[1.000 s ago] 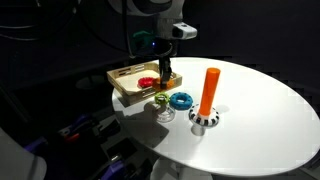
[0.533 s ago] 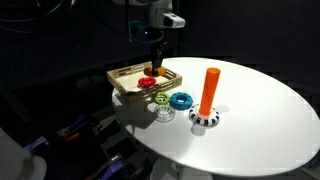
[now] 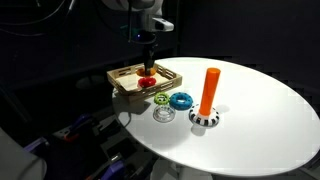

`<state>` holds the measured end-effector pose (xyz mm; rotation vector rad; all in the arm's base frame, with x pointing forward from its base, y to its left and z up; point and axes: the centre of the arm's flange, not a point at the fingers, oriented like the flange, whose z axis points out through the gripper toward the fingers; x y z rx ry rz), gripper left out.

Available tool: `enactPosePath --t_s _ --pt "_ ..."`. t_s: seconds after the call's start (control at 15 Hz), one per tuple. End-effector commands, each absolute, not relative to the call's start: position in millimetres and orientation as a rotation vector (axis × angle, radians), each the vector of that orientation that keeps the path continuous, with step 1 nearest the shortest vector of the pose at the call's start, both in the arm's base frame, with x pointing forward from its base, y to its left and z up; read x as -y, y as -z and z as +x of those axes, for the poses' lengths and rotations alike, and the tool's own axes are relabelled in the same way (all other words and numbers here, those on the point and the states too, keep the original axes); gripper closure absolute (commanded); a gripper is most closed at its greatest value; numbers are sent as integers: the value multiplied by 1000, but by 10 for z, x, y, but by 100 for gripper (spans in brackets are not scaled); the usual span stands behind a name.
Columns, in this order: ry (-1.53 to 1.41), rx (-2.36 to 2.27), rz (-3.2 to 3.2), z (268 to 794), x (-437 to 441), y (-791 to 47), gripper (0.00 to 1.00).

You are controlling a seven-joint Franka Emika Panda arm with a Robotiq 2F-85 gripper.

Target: Put the orange ring in the box.

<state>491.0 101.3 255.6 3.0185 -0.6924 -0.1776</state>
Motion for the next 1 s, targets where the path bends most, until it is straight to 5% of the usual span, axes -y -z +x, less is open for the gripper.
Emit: enactPosePath --t_s 0.0,0.4,0.53,0.93 --pt "183 672 2976 5062 -1186 -2477 95" --pt "200 648 2949 5119 -1323 -2280 95" --pt "212 649 2944 5128 -1343 -2225 60" --pt "222 648 2938 5138 -1302 -2219 14"
